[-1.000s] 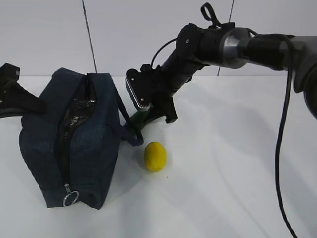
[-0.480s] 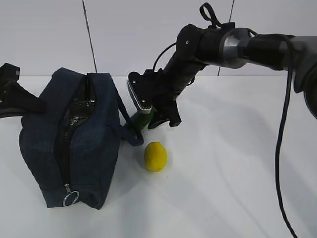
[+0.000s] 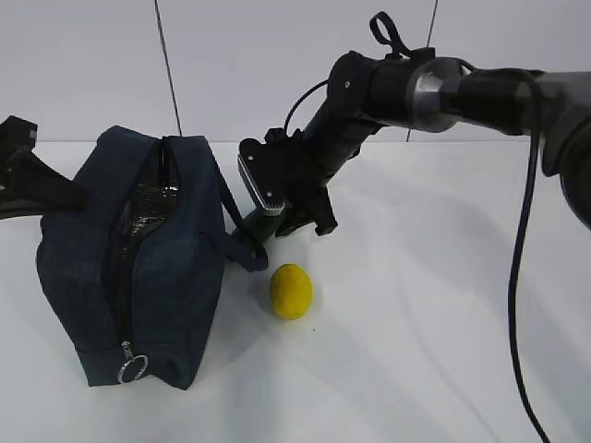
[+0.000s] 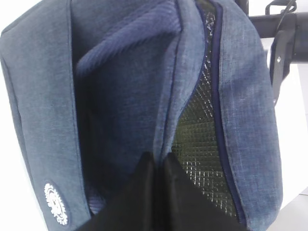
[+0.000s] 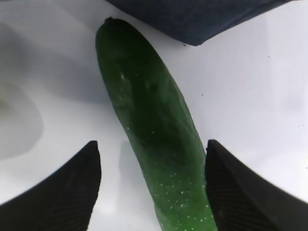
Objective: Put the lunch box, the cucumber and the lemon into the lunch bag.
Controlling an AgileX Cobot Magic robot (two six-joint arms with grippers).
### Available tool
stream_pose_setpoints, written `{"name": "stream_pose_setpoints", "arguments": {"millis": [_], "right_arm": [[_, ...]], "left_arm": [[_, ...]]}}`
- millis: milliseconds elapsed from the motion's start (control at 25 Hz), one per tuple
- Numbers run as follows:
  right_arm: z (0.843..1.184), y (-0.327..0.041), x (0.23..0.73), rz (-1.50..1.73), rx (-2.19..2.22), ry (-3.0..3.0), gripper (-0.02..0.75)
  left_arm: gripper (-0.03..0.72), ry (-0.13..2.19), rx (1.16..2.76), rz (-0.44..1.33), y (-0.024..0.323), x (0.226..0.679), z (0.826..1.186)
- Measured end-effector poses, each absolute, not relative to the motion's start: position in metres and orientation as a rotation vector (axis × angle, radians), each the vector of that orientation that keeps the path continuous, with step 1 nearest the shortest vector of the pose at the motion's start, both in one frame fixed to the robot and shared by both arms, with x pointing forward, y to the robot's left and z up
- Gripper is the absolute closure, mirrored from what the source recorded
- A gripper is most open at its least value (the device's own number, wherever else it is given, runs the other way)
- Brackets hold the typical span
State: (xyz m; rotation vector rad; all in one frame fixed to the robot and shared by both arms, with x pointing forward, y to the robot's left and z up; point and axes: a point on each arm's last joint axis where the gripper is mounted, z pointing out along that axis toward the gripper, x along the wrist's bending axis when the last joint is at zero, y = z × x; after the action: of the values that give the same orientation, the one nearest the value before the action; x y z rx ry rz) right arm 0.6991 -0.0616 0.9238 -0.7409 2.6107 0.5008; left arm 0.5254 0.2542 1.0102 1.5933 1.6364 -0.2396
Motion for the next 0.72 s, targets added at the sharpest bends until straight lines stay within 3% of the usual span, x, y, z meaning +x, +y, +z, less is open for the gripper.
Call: {"name": "stream_pose_setpoints", "arguments": {"millis": [720], "right_arm": [[0.906, -0.059, 0.707, 0.490, -0.737, 2.558, 0.222]], "left_arm": [[0.692, 1.636, 1.593, -0.240, 0.254, 0.525, 1.010]]}}
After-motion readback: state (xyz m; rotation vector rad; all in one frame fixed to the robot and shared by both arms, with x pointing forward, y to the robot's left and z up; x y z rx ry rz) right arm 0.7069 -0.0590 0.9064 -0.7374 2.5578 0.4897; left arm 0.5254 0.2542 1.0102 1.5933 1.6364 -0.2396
